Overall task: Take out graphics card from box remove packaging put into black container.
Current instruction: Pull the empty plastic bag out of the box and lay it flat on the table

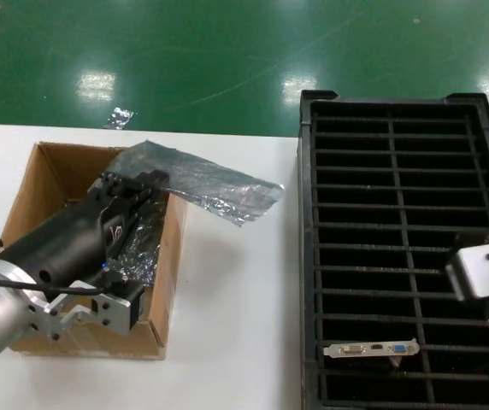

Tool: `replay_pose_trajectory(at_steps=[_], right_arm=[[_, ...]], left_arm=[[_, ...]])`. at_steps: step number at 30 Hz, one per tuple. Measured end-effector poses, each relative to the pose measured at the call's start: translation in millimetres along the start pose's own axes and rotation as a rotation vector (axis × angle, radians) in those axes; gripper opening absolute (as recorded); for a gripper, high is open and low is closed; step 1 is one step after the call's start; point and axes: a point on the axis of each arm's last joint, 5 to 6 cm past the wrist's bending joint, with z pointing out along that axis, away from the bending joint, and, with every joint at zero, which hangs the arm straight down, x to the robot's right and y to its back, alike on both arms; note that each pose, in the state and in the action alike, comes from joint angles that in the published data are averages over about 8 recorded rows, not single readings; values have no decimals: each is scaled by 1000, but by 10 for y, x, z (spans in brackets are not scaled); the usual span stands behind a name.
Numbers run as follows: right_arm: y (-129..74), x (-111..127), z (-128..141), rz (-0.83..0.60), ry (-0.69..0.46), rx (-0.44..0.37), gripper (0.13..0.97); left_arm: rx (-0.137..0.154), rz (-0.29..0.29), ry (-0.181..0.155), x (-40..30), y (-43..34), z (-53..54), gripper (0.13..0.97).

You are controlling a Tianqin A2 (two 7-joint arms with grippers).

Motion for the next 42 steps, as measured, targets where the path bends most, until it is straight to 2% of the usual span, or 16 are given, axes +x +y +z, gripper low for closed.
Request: replay_pose_trajectory(at_steps=[6, 14, 17, 24, 42], right_arm=[[261, -105, -6, 27, 74, 65, 815], [576, -213, -38, 105, 184, 283, 909], [700, -242, -71, 169, 222, 396, 934], [1044, -319, -136, 370, 265, 723, 962], [1632, -685, -24, 738, 116, 1424, 966]], left_arm=[[0, 0, 0, 0, 0, 0, 138], [0, 0, 0, 0, 0, 0, 138], [0, 0, 0, 0, 0, 0, 138], [0, 0, 0, 0, 0, 0, 138], [0, 0, 0, 0, 0, 0, 138]])
